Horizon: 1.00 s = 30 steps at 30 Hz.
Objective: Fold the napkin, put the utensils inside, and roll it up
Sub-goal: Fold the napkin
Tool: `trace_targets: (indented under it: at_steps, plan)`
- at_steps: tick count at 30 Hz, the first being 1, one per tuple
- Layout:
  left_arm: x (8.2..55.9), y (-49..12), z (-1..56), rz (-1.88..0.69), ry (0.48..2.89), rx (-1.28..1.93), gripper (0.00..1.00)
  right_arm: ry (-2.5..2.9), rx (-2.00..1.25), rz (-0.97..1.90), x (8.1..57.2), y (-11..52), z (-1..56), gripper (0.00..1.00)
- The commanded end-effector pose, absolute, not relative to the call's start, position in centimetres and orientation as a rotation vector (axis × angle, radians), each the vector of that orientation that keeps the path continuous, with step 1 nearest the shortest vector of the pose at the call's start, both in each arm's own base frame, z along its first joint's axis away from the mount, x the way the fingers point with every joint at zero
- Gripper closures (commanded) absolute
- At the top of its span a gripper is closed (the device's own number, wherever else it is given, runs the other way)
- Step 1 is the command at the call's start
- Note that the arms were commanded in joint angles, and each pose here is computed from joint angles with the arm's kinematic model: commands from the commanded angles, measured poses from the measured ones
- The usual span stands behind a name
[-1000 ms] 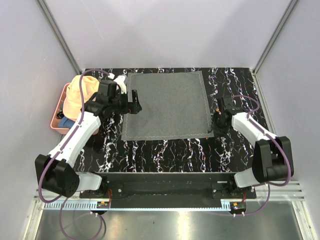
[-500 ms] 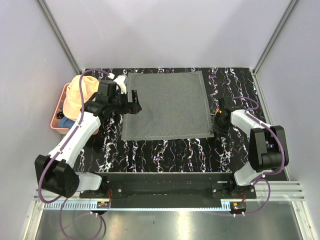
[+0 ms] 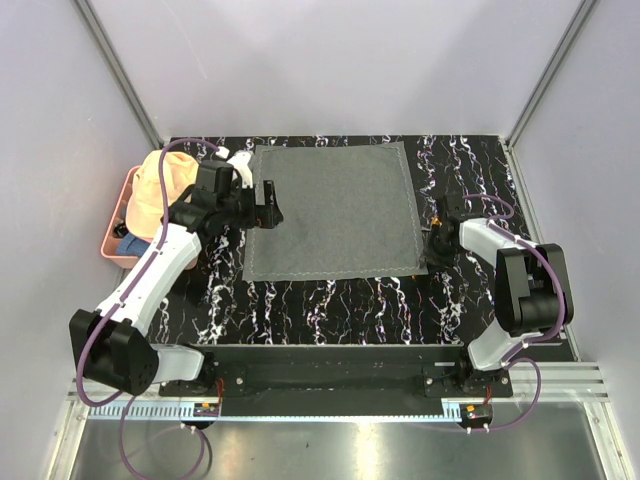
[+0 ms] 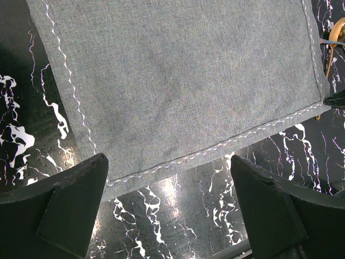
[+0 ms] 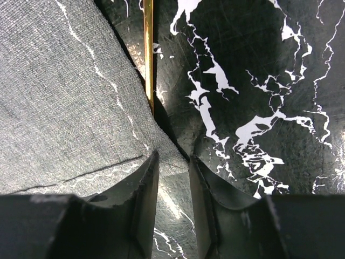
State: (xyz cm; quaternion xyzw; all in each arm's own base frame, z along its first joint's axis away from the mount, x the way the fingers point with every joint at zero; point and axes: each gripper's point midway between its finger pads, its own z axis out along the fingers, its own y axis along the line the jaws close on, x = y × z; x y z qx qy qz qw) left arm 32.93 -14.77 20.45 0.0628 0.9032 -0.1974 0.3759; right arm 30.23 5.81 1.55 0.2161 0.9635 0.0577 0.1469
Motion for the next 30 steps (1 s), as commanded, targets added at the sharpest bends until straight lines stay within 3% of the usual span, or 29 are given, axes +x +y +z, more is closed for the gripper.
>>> trace_targets:
  at_steps: [1,7,12,16,22,26,30]
  plan:
    - [33.2,-14.4,22.0,-0.485,2.251,0.174,0.01,2.755,0.648,0.178,30.2,5.7,1.6,0.63]
    - [33.2,-14.2,22.0,-0.471,2.252,0.171,0.01,2.778,0.673,0.189,29.2,5.9,1.0,0.57]
    - [33.3,-14.1,21.8,-0.460,2.256,0.170,0.01,2.796,0.686,0.193,28.6,6.0,0.6,0.59]
    - [33.3,-14.1,21.8,-0.461,2.259,0.168,0.01,2.803,0.692,0.190,28.2,5.9,0.4,0.75]
    - [33.4,-14.0,21.7,-0.451,2.262,0.161,0.01,2.809,0.678,0.203,28.1,6.1,0.4,0.86]
    - [33.4,-13.8,21.6,-0.442,2.265,0.157,0.01,2.808,0.654,0.221,28.3,6.3,0.9,1.00]
    - [33.4,-13.7,21.6,-0.433,2.266,0.152,0.01,2.780,0.624,0.241,28.8,6.4,2.7,1.00]
